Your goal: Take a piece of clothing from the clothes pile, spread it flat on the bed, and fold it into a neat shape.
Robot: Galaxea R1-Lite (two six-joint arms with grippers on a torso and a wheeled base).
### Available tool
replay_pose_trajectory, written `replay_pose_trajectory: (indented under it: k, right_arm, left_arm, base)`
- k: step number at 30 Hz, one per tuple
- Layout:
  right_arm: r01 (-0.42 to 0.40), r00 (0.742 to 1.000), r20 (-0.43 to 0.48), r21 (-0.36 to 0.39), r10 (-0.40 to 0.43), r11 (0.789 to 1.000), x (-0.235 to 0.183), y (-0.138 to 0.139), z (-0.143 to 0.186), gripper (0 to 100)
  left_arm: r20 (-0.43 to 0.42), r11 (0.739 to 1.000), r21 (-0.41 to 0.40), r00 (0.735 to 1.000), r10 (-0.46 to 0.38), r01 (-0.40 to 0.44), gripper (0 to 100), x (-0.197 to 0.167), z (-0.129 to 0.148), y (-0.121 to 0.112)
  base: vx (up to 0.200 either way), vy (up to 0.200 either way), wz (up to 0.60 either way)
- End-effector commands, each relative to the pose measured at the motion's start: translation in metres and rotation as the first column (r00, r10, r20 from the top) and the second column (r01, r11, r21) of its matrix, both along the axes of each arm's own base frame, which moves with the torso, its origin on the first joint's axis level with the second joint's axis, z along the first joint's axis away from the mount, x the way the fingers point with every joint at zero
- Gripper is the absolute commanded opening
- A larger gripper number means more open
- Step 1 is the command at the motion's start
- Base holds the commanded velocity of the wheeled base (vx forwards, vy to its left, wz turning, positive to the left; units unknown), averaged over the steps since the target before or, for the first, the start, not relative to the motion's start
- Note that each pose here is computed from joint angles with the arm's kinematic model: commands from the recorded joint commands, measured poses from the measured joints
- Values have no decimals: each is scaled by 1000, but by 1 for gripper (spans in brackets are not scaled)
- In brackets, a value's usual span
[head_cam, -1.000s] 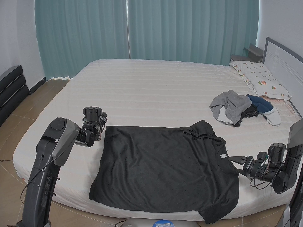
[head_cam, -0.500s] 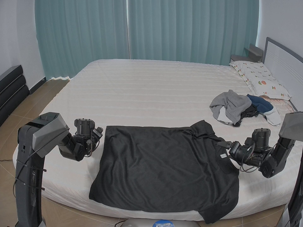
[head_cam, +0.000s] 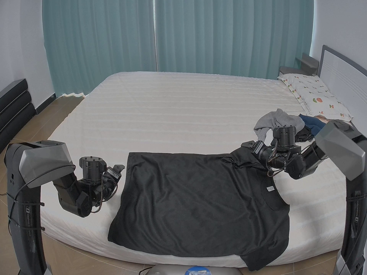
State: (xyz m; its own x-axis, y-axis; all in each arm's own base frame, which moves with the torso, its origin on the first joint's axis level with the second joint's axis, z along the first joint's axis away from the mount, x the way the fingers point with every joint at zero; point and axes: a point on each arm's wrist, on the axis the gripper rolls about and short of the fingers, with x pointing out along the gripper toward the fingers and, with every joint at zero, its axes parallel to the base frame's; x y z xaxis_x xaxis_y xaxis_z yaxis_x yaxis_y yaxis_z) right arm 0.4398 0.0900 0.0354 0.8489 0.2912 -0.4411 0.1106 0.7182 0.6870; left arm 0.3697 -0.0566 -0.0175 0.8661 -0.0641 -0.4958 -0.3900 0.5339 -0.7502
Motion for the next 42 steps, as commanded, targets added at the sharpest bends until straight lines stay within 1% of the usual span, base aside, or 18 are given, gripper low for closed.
replay_pose_trajectory:
  k: [1,6,12,15,16,23,26,27,28,29,30,31,32,34,36,37,39,42]
  right_arm:
    - [29,991,-133,-23,-32,999,30,18,-67,100]
    - [43,991,-129,-15,-45,999,33,14,-67,100]
    - [55,994,-95,-3,-55,998,44,15,-66,100]
    - [85,994,-69,-15,-86,996,51,15,-65,100]
    - [88,994,-66,-15,-89,996,52,16,-65,0]
    - [99,995,-10,-3,-99,995,66,16,-58,0]
    - [128,991,33,2,-128,992,77,14,-51,0]
    - [128,991,33,2,-128,992,77,14,-51,0]
    - [164,980,111,17,-165,986,88,11,-34,0]
    - [183,972,144,26,-185,983,94,8,-27,0]
    - [183,972,144,26,-185,983,94,8,-27,0]
    - [207,955,210,46,-212,977,103,8,-14,0]
    - [221,943,243,56,-228,974,108,8,-9,0]
    - [244,936,248,46,-248,969,109,8,-16,0]
    - [239,929,276,54,-245,969,110,9,-14,0]
    - [224,921,311,69,-235,972,110,13,-13,0]
    - [214,921,318,64,-223,975,110,15,-17,0]
    - [189,930,320,15,-183,982,110,17,-30,0]
  left_arm:
    - [12,999,-46,1000,-22,22,100,-23,4,-3]
    - [30,999,-49,999,-23,24,100,-23,3,-4]
    - [27,998,-48,999,-25,26,100,-23,3,-4]
    - [26,999,-48,999,-25,26,100,-23,3,-4]
    - [26,999,-48,999,-23,24,100,-23,3,-4]
    - [26,999,-46,999,-24,25,100,-23,3,-4]
    - [26,999,-45,999,-23,24,100,-23,3,-4]
    - [26,999,-45,999,-23,24,100,-23,3,-4]
    - [25,999,-45,999,-21,22,100,-23,2,-4]
    - [25,999,-45,999,-21,22,100,-23,2,-4]
    - [25,999,-45,999,-21,22,100,-23,2,-4]
    - [23,999,-44,1000,-21,22,100,-23,1,-4]
    - [23,999,-44,1000,-21,22,100,-23,1,-4]
    - [23,999,-44,1000,-20,21,100,-23,1,-4]
    - [23,999,-44,1000,-20,21,100,-23,1,-4]
    - [23,999,-44,1000,-20,21,100,-23,1,-4]
    - [23,999,-44,1000,-20,21,100,-23,1,-4]
    - [24,999,-42,999,-22,23,100,-23,1,-4]
  base:
    - [0,0,0]
    - [0,0,0]
    - [0,0,0]
    - [0,0,0]
    - [0,0,0]
    - [0,0,0]
    - [0,0,0]
    - [0,0,0]
    - [0,0,0]
    - [0,0,0]
    - [0,0,0]
    - [0,0,0]
    - [0,0,0]
    - [0,0,0]
    - [0,0,0]
    - [0,0,0]
    - [0,0,0]
    - [0,0,0]
